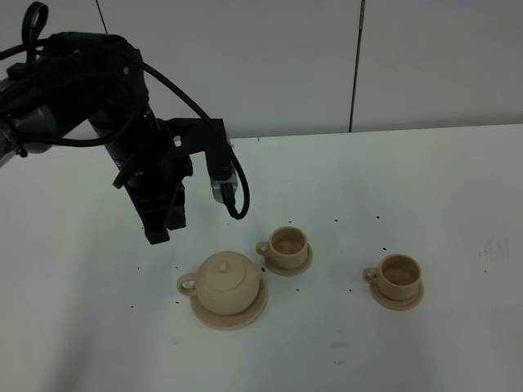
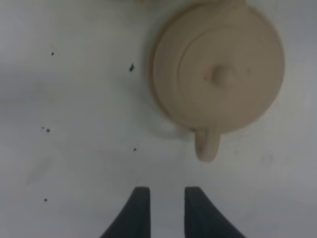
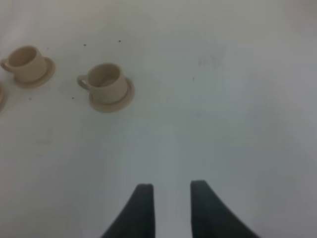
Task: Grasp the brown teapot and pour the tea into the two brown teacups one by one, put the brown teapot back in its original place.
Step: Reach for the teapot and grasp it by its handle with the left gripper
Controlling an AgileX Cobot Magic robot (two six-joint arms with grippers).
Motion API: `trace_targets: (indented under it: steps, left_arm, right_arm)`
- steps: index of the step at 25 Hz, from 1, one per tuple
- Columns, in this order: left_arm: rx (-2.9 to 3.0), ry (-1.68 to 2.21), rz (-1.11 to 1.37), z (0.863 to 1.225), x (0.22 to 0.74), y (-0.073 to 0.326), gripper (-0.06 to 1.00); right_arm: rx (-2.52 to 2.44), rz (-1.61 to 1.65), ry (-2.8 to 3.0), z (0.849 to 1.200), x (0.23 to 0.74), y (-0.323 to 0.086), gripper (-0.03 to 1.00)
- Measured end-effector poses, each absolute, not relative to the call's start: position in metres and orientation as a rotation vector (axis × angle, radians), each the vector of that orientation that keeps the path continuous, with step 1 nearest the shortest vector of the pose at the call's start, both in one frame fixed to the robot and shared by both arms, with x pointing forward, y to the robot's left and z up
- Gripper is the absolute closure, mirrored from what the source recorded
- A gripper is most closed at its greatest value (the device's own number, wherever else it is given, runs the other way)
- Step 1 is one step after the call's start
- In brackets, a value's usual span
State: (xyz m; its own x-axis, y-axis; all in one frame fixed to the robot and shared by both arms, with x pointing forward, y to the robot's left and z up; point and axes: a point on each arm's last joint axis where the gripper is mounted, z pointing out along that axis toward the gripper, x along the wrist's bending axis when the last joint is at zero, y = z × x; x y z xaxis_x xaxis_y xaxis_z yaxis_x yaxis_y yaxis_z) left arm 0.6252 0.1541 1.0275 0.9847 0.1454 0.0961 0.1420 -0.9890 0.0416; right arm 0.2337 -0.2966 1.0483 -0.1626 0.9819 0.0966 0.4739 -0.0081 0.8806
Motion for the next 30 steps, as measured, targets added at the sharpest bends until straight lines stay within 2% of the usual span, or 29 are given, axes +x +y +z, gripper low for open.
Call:
trace_targets:
  steps: [9, 14, 19, 30]
  left_arm:
    - [3.098, 0.206, 0.141, 1.024, 0.626, 0.153, 0.70]
    - [3.108, 0.211, 0.038, 1.001, 0.627, 0.149, 0.61]
    - [3.119, 0.208, 0.020, 0.996, 0.628, 0.149, 0.54]
    - [3.162, 0.178, 0.028, 0.990, 0.629, 0.148, 0.53]
  right_arm:
    - [1.517, 1.115, 1.687, 1.048, 0.234, -0.297, 0.78]
    - [1.517, 1.115, 1.687, 1.048, 0.234, -0.297, 0.77]
    - [1.517, 1.115, 1.687, 1.048, 0.234, -0.297, 0.77]
    - [1.519, 1.116, 1.686, 1.048, 0.234, -0.297, 0.75]
